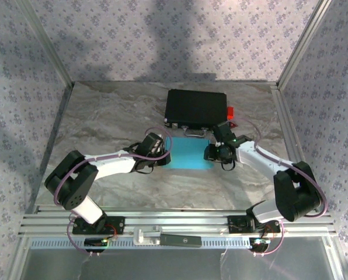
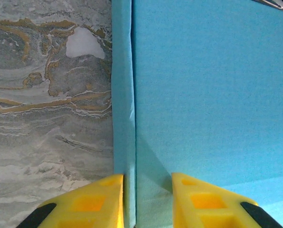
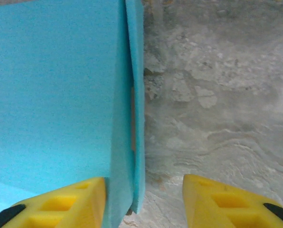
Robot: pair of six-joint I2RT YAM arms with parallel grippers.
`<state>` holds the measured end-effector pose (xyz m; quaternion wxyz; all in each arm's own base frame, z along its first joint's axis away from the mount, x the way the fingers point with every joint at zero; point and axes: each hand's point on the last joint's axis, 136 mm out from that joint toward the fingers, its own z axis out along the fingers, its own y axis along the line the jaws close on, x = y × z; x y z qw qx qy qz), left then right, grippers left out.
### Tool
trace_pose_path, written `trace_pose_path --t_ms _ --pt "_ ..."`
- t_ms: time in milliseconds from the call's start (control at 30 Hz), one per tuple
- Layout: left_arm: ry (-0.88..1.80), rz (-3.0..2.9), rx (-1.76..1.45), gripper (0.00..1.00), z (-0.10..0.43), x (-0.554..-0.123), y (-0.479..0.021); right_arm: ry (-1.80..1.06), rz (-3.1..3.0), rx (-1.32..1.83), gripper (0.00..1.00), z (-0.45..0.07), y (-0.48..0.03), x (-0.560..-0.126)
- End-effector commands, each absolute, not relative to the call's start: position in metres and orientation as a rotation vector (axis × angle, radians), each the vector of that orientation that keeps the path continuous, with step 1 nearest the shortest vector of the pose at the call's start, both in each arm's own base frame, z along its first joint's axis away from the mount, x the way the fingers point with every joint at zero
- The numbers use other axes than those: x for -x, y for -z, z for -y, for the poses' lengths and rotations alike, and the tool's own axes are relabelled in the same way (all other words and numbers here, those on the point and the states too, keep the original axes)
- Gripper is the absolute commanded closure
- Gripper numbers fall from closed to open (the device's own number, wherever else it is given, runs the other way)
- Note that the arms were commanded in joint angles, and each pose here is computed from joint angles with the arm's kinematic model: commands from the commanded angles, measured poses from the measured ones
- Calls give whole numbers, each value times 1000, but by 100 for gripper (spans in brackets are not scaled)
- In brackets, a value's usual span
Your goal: Fold the paper box
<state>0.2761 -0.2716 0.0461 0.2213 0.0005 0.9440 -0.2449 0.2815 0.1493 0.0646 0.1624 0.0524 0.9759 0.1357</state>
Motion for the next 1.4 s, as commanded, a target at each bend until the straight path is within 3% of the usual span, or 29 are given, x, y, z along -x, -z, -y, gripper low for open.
trace_pose_path --t_ms 0,333,600,833,967,1267,1367 --pt "606 -2677 -5 73 263 -264 -31 -476 -2817 -129 58 -154 -49 -280" --pt "602 -2681 -5 74 263 -263 -28 -399 -2928 -213 72 -140 0 -261" --pt "607 -2680 -8 74 265 -263 -30 -441 -2885 -210 87 -144 -12 -267" --pt "647 -2672 -2 75 270 -264 -28 -419 -2917 -205 92 -151 -7 -265" --pt "686 -2672 7 78 273 -262 -26 -429 -2931 -212 95 -157 1 -260" --pt "713 -2684 9 99 276 -260 -25 -407 -2944 -183 100 -160 -3 -263" --pt "700 -2683 9 100 273 -258 -27 -414 -2930 -158 100 -161 -12 -266"
